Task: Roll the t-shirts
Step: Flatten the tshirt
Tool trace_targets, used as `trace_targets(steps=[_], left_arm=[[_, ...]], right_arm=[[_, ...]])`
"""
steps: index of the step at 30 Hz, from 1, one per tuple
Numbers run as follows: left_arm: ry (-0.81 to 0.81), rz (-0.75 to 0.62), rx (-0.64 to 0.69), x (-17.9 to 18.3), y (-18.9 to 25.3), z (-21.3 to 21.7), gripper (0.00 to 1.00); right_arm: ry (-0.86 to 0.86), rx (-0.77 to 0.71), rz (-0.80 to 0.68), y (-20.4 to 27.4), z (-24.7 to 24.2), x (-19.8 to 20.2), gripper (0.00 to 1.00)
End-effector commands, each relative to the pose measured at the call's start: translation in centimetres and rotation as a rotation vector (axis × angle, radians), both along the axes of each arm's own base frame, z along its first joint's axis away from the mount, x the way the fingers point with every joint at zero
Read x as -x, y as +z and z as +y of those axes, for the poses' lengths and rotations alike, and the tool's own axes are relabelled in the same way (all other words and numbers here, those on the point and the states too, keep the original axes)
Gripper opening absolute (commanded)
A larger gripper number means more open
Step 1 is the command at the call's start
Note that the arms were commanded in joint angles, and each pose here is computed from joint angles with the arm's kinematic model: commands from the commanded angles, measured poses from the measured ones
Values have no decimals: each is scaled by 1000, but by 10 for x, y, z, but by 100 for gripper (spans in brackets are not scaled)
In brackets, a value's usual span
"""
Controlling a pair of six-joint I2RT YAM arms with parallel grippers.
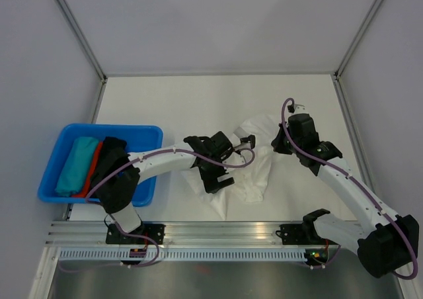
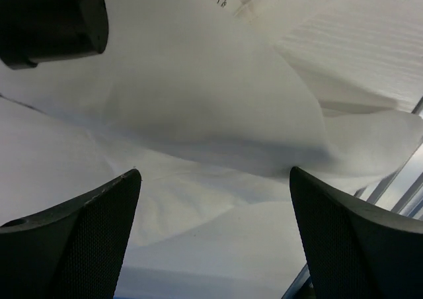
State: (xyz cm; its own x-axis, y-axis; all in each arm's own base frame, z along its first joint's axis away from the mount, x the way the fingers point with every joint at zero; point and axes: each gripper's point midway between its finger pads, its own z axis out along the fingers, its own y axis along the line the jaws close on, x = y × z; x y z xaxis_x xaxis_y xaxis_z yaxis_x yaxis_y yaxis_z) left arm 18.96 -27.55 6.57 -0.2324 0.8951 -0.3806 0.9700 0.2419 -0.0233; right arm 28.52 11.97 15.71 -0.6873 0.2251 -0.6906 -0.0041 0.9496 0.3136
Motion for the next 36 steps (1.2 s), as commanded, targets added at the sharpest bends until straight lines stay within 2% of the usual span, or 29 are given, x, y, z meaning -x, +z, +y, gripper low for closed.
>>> trace_targets(steps=[1, 2, 4, 5, 6, 7, 13, 14, 15, 17, 19, 20, 21, 23, 24, 27, 30, 32, 33, 35, 36], left_arm=[[28, 35, -83, 1, -29, 8, 97], [32, 23, -97, -2, -33, 9, 87], [50, -11, -115, -13, -35, 10, 58], [55, -13, -103, -15, -32, 9, 37], [58, -13, -83, -17, -28, 6, 24], [63, -13, -61, -19, -25, 4, 3], [102, -88, 52, -36, 15, 5, 2], [85, -93, 72, -34, 21, 5, 2], [73, -111, 109, -30, 34, 6, 2], [53, -77, 168, -18, 45, 2, 2], [31, -35, 227, -1, 54, 1, 2], [27, -32, 236, 2, 57, 3, 2], [28, -31, 232, 5, 56, 7, 2], [29, -77, 229, 3, 65, 14, 2], [31, -100, 230, 1, 70, 17, 2], [52, -188, 249, -11, 101, 22, 2], [85, -230, 277, -20, 135, 23, 2], [107, -175, 281, -10, 151, 24, 2], [94, -172, 348, -8, 180, 14, 2], [78, -157, 376, 1, 203, 15, 2], [69, -196, 429, 1, 231, 15, 2]], right_arm=[[-30, -3, -24, 7, -6, 0, 0], [-30, -1, -28, 9, -6, 1, 0], [-36, 6, -37, 14, -8, 2, 0], [-41, 16, -45, 18, -11, 2, 0], [-46, 20, -56, 25, -14, 2, 0], [-49, 25, -67, 30, -16, 1, 0], [-22, 64, -210, 101, -20, -15, 0], [-19, 82, -213, 105, -20, -24, 0], [-25, 80, -267, 132, -20, -35, 0], [-5, 118, -263, 135, -17, -60, 0], [-1, 115, -317, 159, -14, -85, 0], [0, 126, -282, 146, -10, -103, 0], [-16, 118, -308, 162, -12, -115, 0], [-3, 115, -265, 155, -5, -134, 0], [8, 101, -287, 171, -1, -137, 0], [26, 80, -349, 195, 2, -136, 0], [14, 122, -412, 229, -11, -119, 0], [14, 133, -448, 252, -17, -104, 0], [28, 136, -464, 267, -19, -92, 0], [34, 125, -504, 291, -23, -74, 0], [35, 118, -526, 305, -25, -64, 0]])
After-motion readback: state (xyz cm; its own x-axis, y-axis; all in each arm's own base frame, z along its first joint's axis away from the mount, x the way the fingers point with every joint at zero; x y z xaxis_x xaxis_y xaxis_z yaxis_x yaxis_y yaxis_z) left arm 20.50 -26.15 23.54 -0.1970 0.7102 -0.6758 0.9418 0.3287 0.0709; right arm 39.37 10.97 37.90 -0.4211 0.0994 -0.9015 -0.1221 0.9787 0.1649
